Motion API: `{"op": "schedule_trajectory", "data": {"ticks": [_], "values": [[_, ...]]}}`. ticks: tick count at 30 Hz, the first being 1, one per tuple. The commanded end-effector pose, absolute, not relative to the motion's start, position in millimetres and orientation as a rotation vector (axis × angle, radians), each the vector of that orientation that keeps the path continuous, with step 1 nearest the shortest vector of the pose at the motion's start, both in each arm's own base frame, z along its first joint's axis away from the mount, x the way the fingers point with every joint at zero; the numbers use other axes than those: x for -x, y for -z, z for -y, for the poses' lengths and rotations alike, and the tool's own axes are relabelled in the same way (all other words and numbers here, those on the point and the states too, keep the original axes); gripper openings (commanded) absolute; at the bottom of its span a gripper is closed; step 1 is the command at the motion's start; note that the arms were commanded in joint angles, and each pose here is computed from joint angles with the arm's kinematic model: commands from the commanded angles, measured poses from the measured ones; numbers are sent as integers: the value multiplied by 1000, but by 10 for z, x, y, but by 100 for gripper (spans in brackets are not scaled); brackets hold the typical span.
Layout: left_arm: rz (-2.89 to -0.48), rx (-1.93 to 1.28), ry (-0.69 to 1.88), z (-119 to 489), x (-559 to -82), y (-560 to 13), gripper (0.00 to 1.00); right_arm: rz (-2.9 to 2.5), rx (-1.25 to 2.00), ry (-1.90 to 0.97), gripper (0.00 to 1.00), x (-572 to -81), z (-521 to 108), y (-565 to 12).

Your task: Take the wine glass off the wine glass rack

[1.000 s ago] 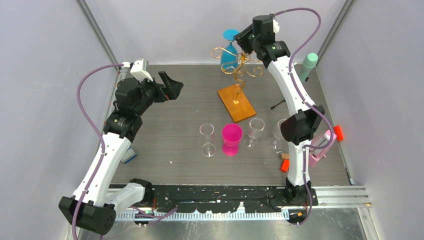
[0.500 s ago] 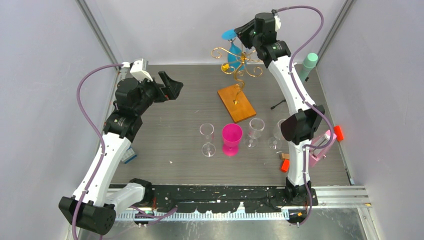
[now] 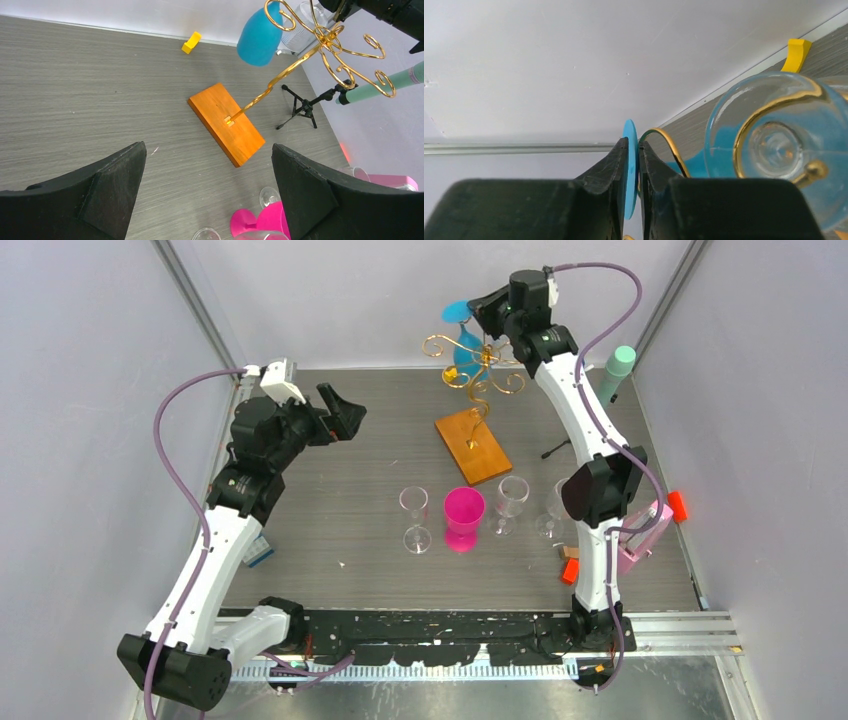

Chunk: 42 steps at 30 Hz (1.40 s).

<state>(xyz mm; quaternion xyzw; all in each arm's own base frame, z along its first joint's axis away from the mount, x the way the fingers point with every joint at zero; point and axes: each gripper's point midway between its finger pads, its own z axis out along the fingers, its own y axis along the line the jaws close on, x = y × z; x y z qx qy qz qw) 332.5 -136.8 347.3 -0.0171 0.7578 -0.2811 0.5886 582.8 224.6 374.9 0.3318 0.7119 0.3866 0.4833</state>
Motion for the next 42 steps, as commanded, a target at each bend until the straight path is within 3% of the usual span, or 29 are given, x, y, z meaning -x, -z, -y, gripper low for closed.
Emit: {"op": "schedule_trajectory", "data": {"ticks": [1, 5, 10, 12, 27, 42], "values": [[-1726, 32, 645, 1348, -3296, -3577, 100, -1677, -817, -1061, 19, -5901, -2350, -3867], [-1724, 32, 642, 1342, -3295, -3582, 100, -1684, -811, -1067, 19, -5903, -2369, -3850], [-1724, 31, 641, 1343, -3294, -3581, 100, -1677, -802, -1055, 2, -5896, -2346, -3880], [-1724, 30, 641, 1342, -3291, -3585, 100, -1664, -789, -1041, 1, -5882, -2322, -3936], [-1720, 30, 641, 1341, -3284, -3595, 100, -1453, -713, -1074, 0, -5706, -2143, -4563], [-1716, 29, 641, 1336, -3267, -3610, 100, -1432, -789, -1010, 0, -5700, -1915, -4540]]}}
